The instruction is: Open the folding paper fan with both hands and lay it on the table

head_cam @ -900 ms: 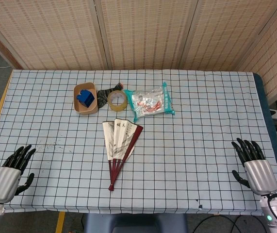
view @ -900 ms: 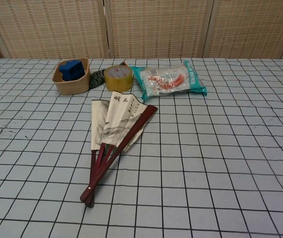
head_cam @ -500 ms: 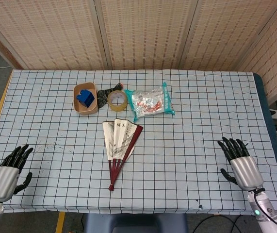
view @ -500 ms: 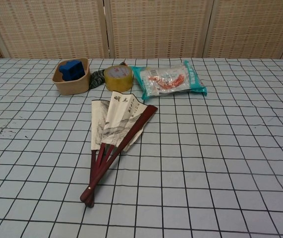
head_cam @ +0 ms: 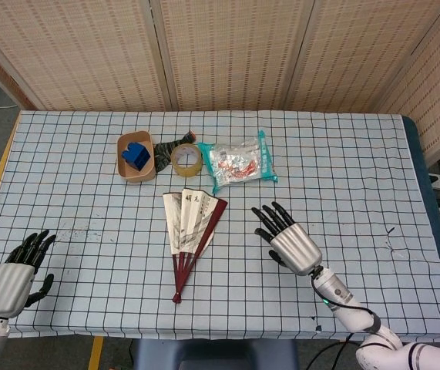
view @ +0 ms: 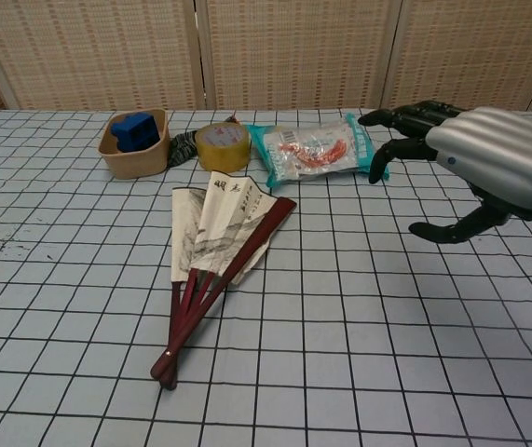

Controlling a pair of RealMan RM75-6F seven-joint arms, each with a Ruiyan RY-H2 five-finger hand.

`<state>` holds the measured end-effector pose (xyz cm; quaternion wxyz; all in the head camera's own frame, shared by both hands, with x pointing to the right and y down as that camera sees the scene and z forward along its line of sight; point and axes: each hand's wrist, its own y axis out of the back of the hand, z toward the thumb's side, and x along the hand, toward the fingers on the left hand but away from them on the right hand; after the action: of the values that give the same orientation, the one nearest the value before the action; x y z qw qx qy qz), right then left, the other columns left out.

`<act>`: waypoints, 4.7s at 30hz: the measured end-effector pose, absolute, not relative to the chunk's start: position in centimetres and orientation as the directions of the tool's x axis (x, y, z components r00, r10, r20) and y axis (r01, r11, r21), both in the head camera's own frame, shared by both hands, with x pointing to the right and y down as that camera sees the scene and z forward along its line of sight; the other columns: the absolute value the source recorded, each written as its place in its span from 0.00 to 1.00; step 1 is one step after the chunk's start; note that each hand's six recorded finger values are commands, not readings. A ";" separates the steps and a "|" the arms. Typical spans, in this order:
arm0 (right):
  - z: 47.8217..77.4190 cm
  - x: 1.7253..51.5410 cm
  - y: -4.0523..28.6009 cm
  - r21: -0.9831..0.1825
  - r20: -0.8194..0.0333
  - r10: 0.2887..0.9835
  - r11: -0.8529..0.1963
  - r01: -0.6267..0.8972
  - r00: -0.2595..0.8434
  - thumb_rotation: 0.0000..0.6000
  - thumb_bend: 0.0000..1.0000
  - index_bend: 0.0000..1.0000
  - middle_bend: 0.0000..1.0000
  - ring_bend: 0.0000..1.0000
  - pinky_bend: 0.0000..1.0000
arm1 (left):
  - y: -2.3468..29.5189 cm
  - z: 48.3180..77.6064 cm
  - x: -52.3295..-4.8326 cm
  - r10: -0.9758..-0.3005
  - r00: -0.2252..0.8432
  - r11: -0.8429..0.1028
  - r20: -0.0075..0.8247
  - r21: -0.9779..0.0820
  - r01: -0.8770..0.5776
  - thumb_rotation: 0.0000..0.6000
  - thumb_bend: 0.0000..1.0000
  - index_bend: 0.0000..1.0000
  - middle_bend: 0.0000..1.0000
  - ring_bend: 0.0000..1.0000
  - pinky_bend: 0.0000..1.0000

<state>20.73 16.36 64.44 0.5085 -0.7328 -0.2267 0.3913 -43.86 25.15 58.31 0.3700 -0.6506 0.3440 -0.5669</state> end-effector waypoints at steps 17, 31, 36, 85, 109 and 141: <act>74.2 5.8 15.6 -0.900 -0.405 0.621 -0.400 -0.174 0.671 1.00 0.22 0.33 0.00 0.00 0.00 | 24.9 59.4 -44.2 -0.855 0.110 -0.512 0.507 -0.859 -0.023 1.00 0.45 0.00 0.00 0.00 0.21; 76.7 4.6 16.2 -0.886 -0.431 0.623 -0.430 -0.175 0.653 1.00 0.23 0.56 0.00 0.00 0.00 | 24.7 60.0 -44.4 -0.845 0.097 -0.530 0.526 -0.848 -0.015 1.00 0.45 0.00 0.00 0.00 0.21; 76.7 3.9 16.1 -0.891 -0.413 0.644 -0.433 -0.139 0.644 1.00 0.44 0.64 0.02 0.00 0.00 | 24.7 60.0 -44.5 -0.845 0.094 -0.529 0.526 -0.848 -0.014 1.00 0.45 0.00 0.00 0.00 0.21; 61.6 -2.8 12.2 -0.620 -0.349 0.689 -0.678 0.395 0.635 1.00 0.61 0.69 0.07 0.00 0.00 | 21.9 67.1 -30.9 -0.905 0.226 -0.373 0.361 -0.415 -0.830 1.00 0.46 0.40 0.02 0.00 0.19; 61.8 -0.9 10.8 -0.649 -0.337 0.721 -0.644 0.406 0.606 1.00 0.61 0.67 0.07 0.00 0.00 | 21.5 67.5 -31.3 -0.933 0.086 -0.240 0.350 -0.424 -0.873 1.00 0.64 0.87 0.30 0.08 0.21; 59.2 9.9 8.1 -0.880 -0.239 0.790 -0.422 0.218 0.564 1.00 0.61 0.64 0.07 0.00 0.00 | 20.1 66.8 -36.2 -0.978 -0.062 -0.092 0.199 -0.680 -0.727 1.00 0.64 0.87 0.35 0.13 0.21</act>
<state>9.94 8.10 59.20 0.4277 -0.7740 -0.3258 0.3345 -36.23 20.07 66.77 0.1871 -0.6588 0.6471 -0.3349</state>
